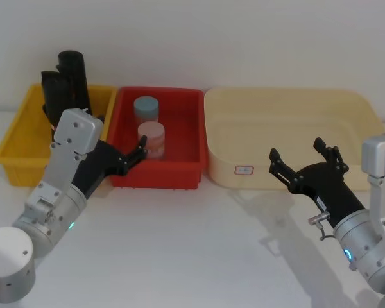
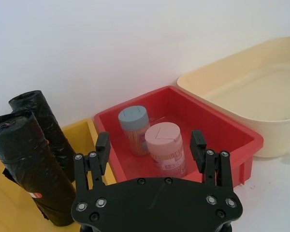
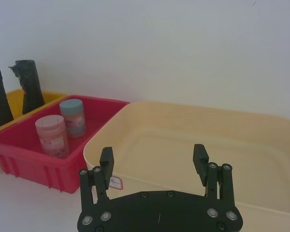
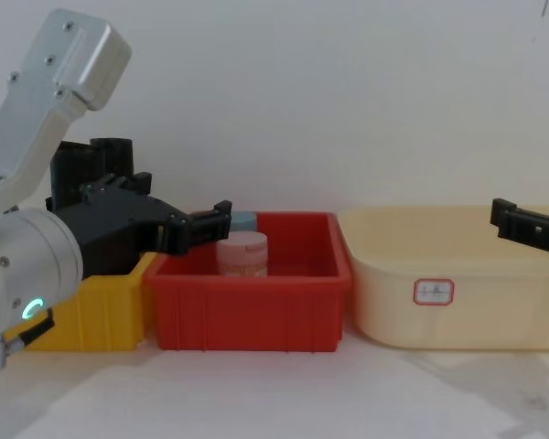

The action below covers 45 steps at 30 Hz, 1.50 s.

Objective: Pick up the garbage bag with the one hand and transfer it to the other hand.

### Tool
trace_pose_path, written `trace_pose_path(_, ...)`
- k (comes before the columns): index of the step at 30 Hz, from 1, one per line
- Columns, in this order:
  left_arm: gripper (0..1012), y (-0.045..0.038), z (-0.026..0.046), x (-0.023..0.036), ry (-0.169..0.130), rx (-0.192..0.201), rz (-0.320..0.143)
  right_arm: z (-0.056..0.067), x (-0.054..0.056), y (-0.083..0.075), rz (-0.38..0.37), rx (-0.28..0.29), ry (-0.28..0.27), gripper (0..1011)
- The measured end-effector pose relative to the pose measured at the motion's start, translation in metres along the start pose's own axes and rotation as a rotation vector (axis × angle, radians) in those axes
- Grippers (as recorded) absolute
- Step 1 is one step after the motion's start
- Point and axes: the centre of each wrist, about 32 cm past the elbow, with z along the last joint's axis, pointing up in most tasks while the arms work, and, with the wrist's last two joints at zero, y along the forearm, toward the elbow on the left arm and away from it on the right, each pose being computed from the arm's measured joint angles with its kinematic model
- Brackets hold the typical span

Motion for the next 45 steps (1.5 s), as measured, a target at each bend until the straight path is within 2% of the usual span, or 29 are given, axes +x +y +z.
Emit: trace_pose_path(45,1001,0.0000,0.0000,0.0000,0.000,0.000,0.000,0.0010,0.0004,0.0013,0.001,0.001,0.001,1001)
